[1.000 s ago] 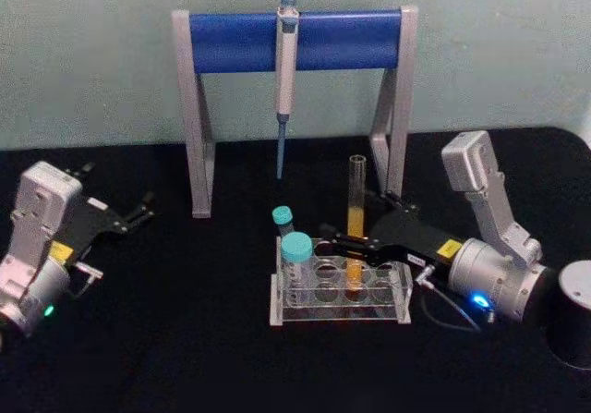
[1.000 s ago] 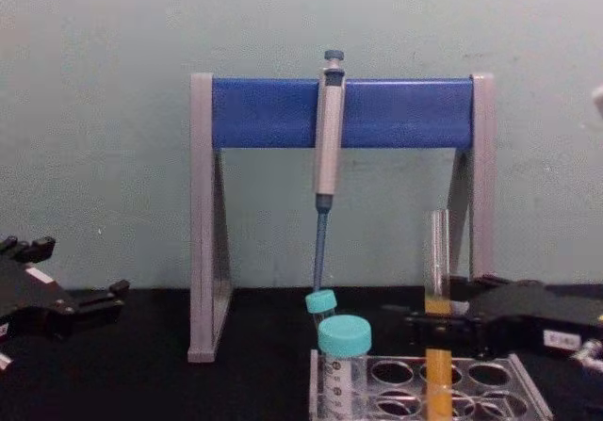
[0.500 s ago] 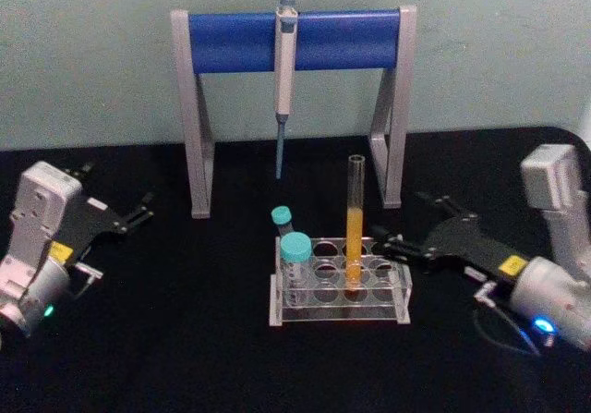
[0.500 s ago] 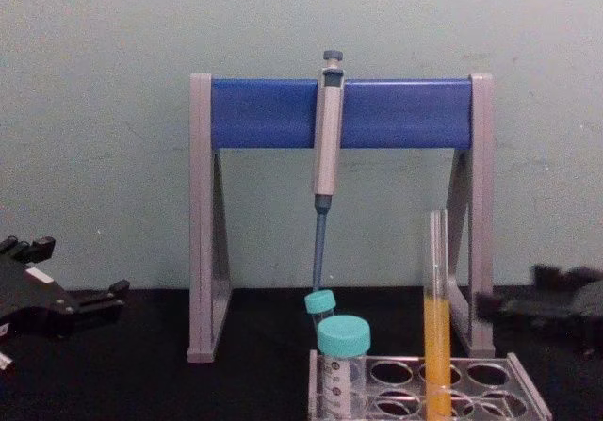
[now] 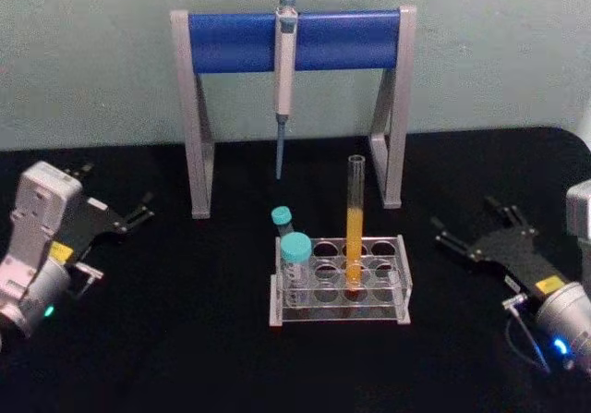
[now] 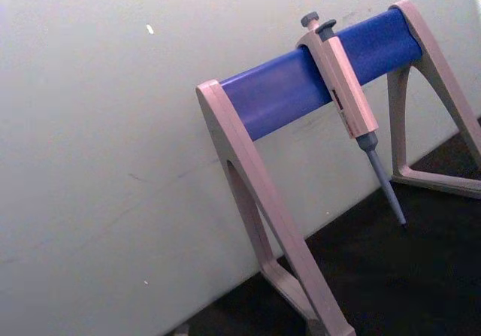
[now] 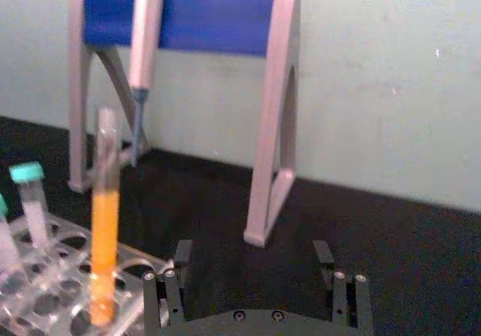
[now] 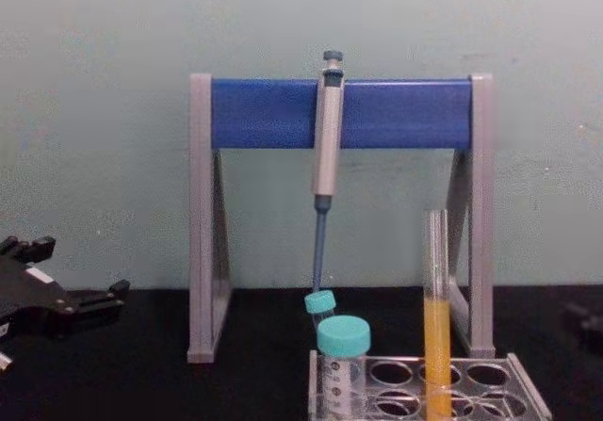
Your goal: Pick up the test tube from the test tube rack, shake it, then place it back into the test tube rack.
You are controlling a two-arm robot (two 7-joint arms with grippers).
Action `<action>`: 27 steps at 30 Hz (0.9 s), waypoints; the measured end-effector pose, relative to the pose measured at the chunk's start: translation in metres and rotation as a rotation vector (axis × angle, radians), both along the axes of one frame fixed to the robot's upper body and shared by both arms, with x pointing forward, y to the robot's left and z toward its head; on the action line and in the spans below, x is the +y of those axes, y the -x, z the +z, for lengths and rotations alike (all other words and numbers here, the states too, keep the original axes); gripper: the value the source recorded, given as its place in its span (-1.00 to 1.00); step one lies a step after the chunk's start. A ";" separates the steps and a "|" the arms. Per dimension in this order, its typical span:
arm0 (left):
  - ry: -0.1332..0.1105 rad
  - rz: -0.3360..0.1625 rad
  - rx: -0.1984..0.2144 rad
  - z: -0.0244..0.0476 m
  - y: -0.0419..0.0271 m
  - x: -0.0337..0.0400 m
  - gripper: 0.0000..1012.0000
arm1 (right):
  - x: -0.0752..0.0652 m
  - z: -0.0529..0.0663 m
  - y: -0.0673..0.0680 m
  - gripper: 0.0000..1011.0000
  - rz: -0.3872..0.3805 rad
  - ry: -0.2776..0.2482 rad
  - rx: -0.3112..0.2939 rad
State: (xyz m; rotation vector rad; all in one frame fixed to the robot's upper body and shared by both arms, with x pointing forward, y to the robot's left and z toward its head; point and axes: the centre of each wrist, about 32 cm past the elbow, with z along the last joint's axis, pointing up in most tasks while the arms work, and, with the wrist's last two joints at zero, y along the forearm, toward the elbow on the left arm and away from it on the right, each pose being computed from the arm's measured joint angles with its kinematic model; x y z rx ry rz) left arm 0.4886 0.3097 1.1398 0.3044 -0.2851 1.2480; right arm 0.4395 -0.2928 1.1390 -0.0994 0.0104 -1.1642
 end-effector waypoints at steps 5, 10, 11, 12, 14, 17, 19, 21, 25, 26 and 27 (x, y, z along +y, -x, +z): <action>0.000 0.000 0.000 0.0000 0.0000 0.0000 0.98 | 0.003 -0.012 -0.001 0.98 -0.018 0.007 0.033; 0.000 0.000 0.000 0.0000 0.0000 0.0000 0.98 | 0.007 -0.021 -0.003 0.98 -0.020 0.015 0.069; 0.000 0.000 0.000 0.0000 0.0000 0.0000 0.98 | 0.007 -0.021 -0.003 0.98 -0.020 0.015 0.069; 0.000 0.000 0.000 0.0000 0.0000 0.0000 0.98 | 0.008 -0.023 -0.004 0.98 -0.018 0.016 0.079; 0.000 0.000 0.000 0.0000 0.0000 0.0000 0.98 | 0.008 -0.025 -0.005 0.98 -0.015 0.018 0.092; 0.000 0.000 0.000 0.0000 0.0000 0.0000 0.98 | 0.009 -0.027 -0.006 0.98 -0.013 0.019 0.104; 0.000 0.000 0.000 0.0000 0.0000 0.0000 0.98 | 0.009 -0.029 -0.007 0.98 -0.011 0.021 0.114; 0.000 0.000 0.000 0.0000 0.0000 0.0000 0.98 | 0.009 -0.029 -0.007 0.98 -0.010 0.022 0.118; 0.000 0.000 0.000 0.0000 0.0000 0.0000 0.98 | 0.009 -0.029 -0.007 0.98 -0.010 0.022 0.118; 0.000 0.000 0.000 0.0000 0.0000 0.0000 0.98 | 0.009 -0.029 -0.007 0.98 -0.010 0.022 0.118; 0.000 0.000 0.000 0.0000 0.0000 0.0000 0.98 | 0.009 -0.029 -0.007 0.98 -0.010 0.023 0.118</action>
